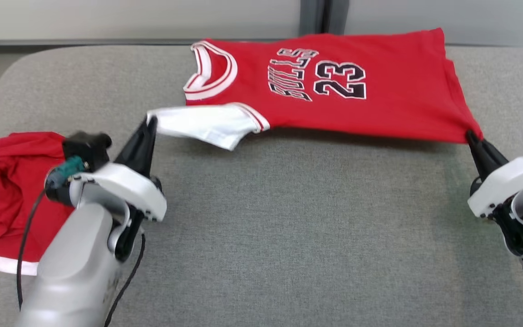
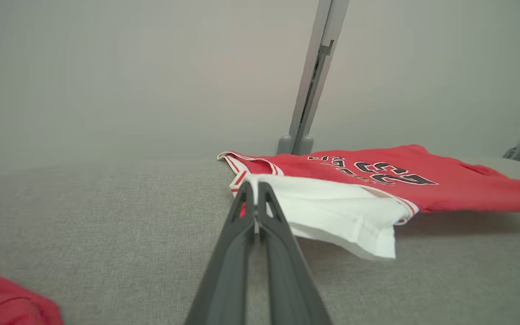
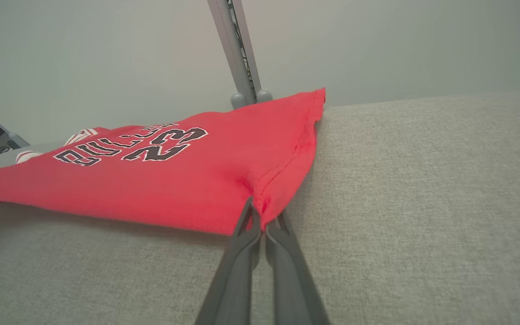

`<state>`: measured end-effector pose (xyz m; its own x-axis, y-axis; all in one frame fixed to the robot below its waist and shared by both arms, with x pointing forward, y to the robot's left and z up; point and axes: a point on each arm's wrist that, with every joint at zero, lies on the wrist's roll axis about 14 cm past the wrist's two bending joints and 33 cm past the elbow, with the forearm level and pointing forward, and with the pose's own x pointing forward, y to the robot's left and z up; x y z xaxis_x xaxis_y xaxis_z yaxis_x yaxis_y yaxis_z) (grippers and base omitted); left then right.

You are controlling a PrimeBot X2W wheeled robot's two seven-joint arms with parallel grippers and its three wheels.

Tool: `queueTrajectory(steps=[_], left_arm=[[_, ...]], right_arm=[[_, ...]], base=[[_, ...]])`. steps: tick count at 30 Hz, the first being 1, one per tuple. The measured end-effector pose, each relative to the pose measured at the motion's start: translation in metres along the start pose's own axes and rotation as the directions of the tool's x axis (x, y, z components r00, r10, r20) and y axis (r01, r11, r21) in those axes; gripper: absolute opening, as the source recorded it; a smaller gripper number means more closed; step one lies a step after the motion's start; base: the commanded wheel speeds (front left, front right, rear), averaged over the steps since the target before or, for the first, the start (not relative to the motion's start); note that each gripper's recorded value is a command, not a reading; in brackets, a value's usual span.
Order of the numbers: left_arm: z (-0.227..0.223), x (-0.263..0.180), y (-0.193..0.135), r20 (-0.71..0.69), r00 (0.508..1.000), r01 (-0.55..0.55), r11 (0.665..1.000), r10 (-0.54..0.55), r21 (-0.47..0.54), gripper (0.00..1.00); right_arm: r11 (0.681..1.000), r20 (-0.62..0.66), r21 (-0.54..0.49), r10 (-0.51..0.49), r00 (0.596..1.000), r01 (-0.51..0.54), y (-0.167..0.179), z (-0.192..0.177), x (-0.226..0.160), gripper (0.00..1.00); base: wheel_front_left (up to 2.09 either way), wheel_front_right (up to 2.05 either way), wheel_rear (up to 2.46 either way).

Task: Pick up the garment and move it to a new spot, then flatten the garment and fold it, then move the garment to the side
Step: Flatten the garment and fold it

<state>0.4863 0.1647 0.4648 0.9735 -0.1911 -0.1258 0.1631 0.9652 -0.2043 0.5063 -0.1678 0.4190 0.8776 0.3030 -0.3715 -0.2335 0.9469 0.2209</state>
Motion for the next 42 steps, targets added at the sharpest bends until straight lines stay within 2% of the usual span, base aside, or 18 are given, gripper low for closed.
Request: queueTrajectory(steps=[5, 13, 18, 24, 28, 33, 36, 37, 42], left_arm=[[-0.022, -0.03, -0.004, -0.104, 0.994, 0.047, 0.996, -0.039, 0.081, 0.0], [-0.043, -0.072, -0.02, -0.243, 0.962, 0.158, 0.981, -0.126, 0.116, 0.0], [-0.052, -0.099, -0.023, -0.347, 0.922, 0.221, 0.969, -0.17, 0.11, 0.0], [-0.051, -0.129, -0.034, -0.426, 0.872, 0.297, 0.952, -0.24, 0.07, 0.0], [-0.053, -0.148, -0.051, -0.479, 0.822, 0.363, 0.932, -0.309, 0.023, 0.0], [-0.063, -0.177, -0.061, -0.578, 0.732, 0.428, 0.904, -0.361, -0.023, 0.0], [-0.066, -0.192, -0.067, -0.618, 0.683, 0.448, 0.892, -0.389, -0.067, 0.0], [-0.066, -0.192, -0.067, -0.618, 0.683, 0.448, 0.892, -0.389, -0.067, 0.0], [-0.067, -0.216, -0.077, -0.678, 0.595, 0.486, 0.865, -0.431, -0.124, 0.0]], right_arm=[[0.999, -0.048, -0.045, 0.005, 0.999, -0.007, 0.001, -0.009, -0.018, 0.0], [0.993, -0.108, -0.112, 0.009, 0.994, -0.021, 0.0, -0.017, -0.041, 0.0], [0.984, -0.225, -0.155, 0.054, 0.973, -0.09, 0.012, -0.04, -0.061, 0.0], [0.981, -0.288, -0.165, 0.052, 0.956, -0.103, 0.003, -0.043, -0.083, 0.0], [0.983, -0.342, -0.142, 0.06, 0.938, -0.115, 0.002, -0.053, -0.098, 0.0], [0.988, -0.428, -0.081, 0.087, 0.9, -0.134, 0.005, -0.071, -0.121, 0.0], [0.988, -0.491, -0.057, 0.097, 0.866, -0.142, 0.005, -0.085, -0.137, 0.0], [0.988, -0.491, -0.057, 0.097, 0.866, -0.142, 0.005, -0.085, -0.137, 0.0], [0.99, -0.555, -0.036, 0.096, 0.826, -0.139, 0.0, -0.098, -0.161, 0.0]], base=[[0.0, 0.0, 0.0], [0.0, 0.0, 0.0], [0.0, 0.0, 0.0], [0.0, 0.0, 0.0], [0.0, 0.0, 0.0], [0.0, 0.0, 0.0], [0.0, 0.0, 0.0], [0.0, 0.0, 0.0], [0.0, 0.0, 0.0]])
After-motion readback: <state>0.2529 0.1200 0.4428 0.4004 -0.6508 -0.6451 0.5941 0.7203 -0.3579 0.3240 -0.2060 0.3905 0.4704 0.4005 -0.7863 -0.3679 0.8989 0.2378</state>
